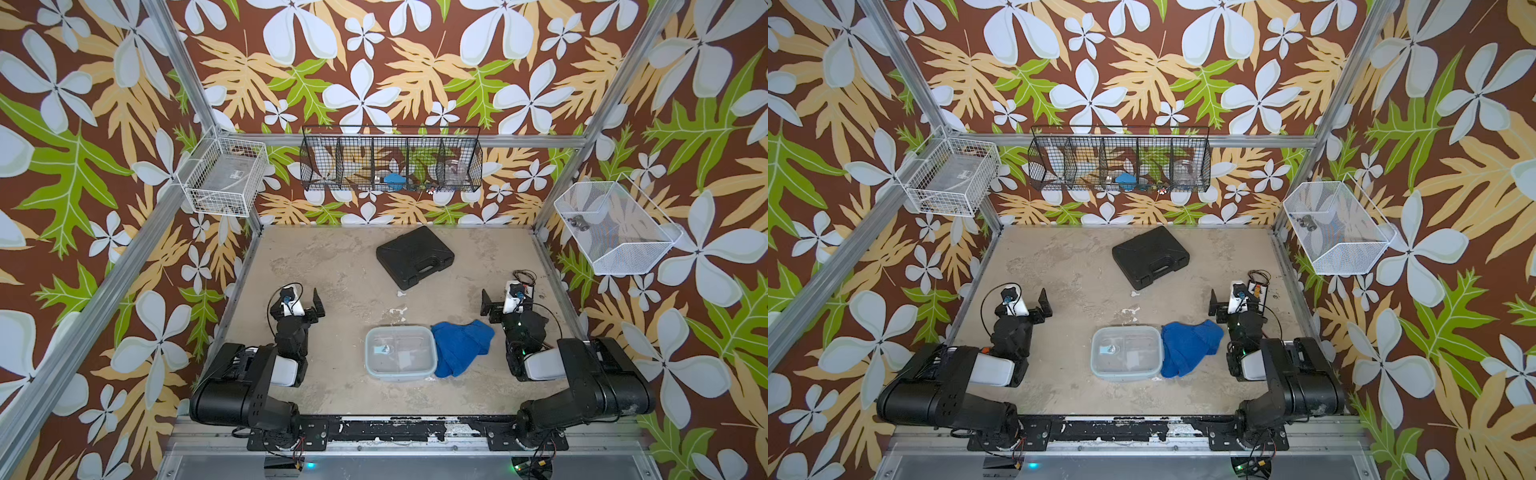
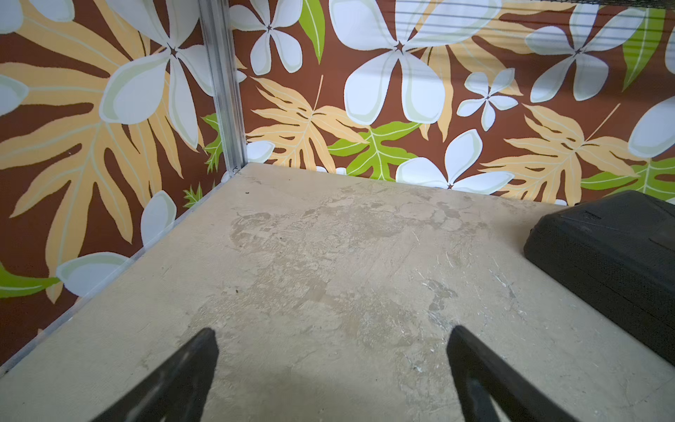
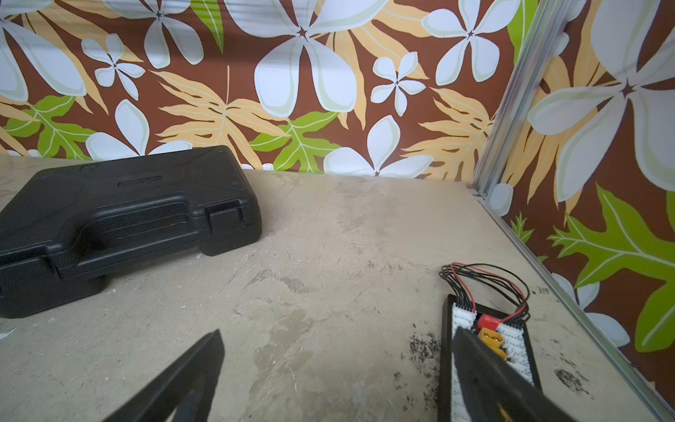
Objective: Wipe the insides of the lunch boxes
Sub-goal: Move the lunch box to the center of the board.
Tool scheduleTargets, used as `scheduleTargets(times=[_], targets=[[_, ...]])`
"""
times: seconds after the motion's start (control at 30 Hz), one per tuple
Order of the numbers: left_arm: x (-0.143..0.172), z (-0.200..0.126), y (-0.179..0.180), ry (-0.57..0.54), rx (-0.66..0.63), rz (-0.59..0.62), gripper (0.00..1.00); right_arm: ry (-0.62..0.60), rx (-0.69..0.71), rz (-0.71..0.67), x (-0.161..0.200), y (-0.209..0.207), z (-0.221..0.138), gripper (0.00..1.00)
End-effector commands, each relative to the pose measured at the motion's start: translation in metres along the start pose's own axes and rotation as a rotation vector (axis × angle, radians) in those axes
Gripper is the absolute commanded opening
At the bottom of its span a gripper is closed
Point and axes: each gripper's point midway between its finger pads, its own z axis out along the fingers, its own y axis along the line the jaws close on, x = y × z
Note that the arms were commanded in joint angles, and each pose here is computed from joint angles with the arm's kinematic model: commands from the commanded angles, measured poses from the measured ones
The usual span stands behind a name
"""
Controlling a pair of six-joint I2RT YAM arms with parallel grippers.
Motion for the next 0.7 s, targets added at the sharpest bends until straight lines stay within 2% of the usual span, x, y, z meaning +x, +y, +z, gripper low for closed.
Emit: scheduleTargets(times=[0.0,0.67], targets=[[-0.0048,0.0009,-0.0007,-0.018,0.003,-0.003,1.0,-0.017,-0.001,-0.003,-0.0044,0.0002,0.0003,1.0],[-0.0043,0.0013,-0.0014,-0.015,0.008,-0.004,1.0,-0.013,-0.01,-0.001,-0.0033,0.0012,0.0009,1.0]])
